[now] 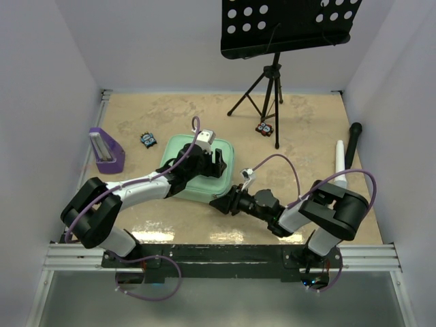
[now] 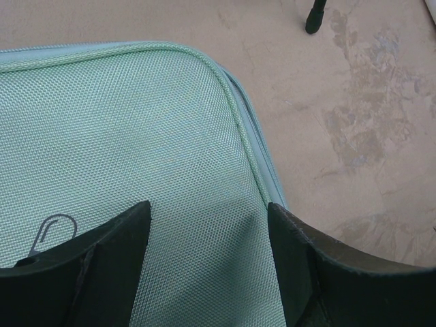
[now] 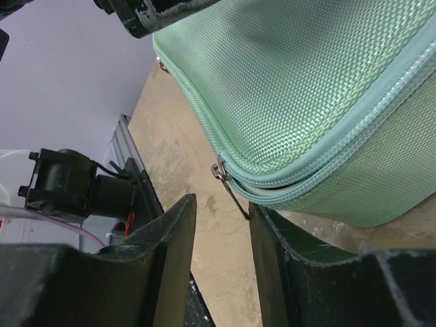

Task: Organize the medicine kit
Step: Zip the medicine box at the center of the board.

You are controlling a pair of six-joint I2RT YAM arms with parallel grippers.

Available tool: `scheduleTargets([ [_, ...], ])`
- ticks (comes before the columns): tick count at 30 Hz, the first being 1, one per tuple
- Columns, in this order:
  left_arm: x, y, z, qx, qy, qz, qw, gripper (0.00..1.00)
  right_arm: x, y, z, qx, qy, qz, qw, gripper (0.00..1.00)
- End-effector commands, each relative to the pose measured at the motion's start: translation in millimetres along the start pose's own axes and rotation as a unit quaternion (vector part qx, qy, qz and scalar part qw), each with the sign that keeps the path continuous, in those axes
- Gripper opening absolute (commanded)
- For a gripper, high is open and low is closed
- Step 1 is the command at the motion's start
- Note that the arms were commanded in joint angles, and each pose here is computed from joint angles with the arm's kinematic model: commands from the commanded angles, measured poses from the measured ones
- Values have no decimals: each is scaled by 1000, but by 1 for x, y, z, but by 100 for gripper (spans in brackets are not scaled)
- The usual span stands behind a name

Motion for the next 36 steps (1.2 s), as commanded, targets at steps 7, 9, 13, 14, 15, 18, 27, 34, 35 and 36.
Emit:
scheduleTargets([
  [7,25,-4,29,50,-7,-50,997,74,10,14,-21,-44,1,-15,999,31],
  [9,24,-4,29,51,-6,-49,997,74,9,14,-20,-43,2,-13,999,29],
  [13,24,-4,29,51,-5,-49,997,74,8,14,-20,-45,3,-8,999,24],
  [14,24,-4,28,50,-6,-50,998,74,7,14,-21,-46,4,-7,999,24],
  [15,24,-4,29,50,-6,-49,998,74,7,14,-21,-47,4,-5,999,23],
  [18,24,-4,29,51,-5,-50,997,74,5,12,-21,-48,9,0,999,20],
  [27,25,-4,28,49,-6,-52,997,74,0,9,-19,-46,11,9,999,6],
  [34,24,-5,28,49,-7,-51,997,74,-3,8,-15,-35,13,18,999,0],
  [35,24,-5,27,47,-7,-52,998,74,-4,8,-14,-30,14,21,999,0],
  [36,24,-5,26,45,-7,-52,998,74,-6,8,-11,-23,16,25,999,0],
])
Point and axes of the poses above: each gripper's point midway between its finger pads, its own y axis out along the fingers, its own x axis along the line the jaws close on, z = x × y, the point moved 6 cm from there along -y, back along the fingers, and after that the axes turned 12 degrees about -y, right-handed, at the moved point
